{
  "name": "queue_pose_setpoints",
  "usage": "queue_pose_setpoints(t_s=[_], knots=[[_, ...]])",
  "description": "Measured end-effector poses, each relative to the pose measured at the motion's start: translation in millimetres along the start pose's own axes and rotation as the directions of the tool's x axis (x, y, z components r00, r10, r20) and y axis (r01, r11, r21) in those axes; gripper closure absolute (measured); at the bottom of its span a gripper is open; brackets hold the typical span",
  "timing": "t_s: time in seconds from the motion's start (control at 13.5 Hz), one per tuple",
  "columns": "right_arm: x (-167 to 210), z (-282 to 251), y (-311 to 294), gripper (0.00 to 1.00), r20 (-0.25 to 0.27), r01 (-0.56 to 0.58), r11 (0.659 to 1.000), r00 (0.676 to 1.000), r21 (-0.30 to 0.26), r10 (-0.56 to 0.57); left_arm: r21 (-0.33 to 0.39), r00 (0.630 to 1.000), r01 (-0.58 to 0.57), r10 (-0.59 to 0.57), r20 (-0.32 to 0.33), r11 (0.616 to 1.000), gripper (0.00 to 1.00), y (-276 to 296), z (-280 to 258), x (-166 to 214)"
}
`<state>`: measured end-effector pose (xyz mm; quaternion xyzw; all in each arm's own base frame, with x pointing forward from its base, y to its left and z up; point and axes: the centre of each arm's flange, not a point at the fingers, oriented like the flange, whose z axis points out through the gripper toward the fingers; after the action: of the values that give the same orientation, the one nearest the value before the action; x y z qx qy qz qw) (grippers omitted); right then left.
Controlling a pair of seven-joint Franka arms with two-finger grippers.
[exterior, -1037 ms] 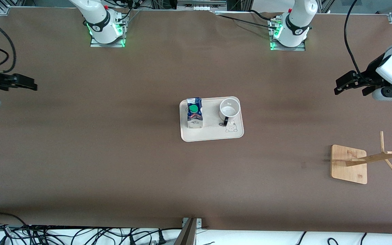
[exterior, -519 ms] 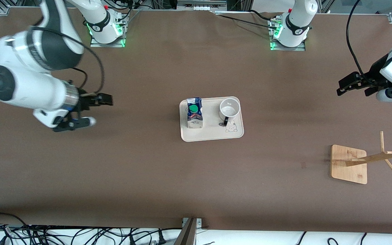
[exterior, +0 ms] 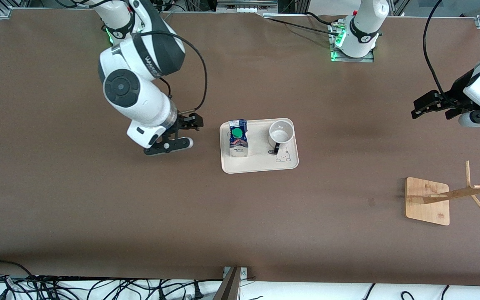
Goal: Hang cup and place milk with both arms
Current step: 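Reach the right gripper toward the milk carton on the tray, then grasp the milk carton with the right gripper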
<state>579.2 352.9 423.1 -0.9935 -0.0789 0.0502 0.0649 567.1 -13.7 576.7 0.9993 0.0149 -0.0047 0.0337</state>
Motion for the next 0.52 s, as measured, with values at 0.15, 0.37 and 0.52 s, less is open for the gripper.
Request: queue_pose_setpoints(t_s=[0.15, 0.37, 0.52], knots=[[6, 10, -19, 0.00, -0.055, -0.050, 0.998, 0.997, 0.035, 0.052, 0.000, 1.000, 0.000, 0.000, 0.001, 1.000, 0.00, 0, 1, 1], [15, 21, -55, 0.00, -0.092, -0.074, 0.996, 0.993, 0.053, 0.078, 0.000, 1.000, 0.000, 0.000, 0.001, 1.000, 0.00, 0, 1, 1], [15, 30, -83, 0.00, -0.097, -0.096, 0.994, 0.990, 0.058, 0.101, 0.000, 1.000, 0.000, 0.000, 0.001, 1.000, 0.00, 0, 1, 1]])
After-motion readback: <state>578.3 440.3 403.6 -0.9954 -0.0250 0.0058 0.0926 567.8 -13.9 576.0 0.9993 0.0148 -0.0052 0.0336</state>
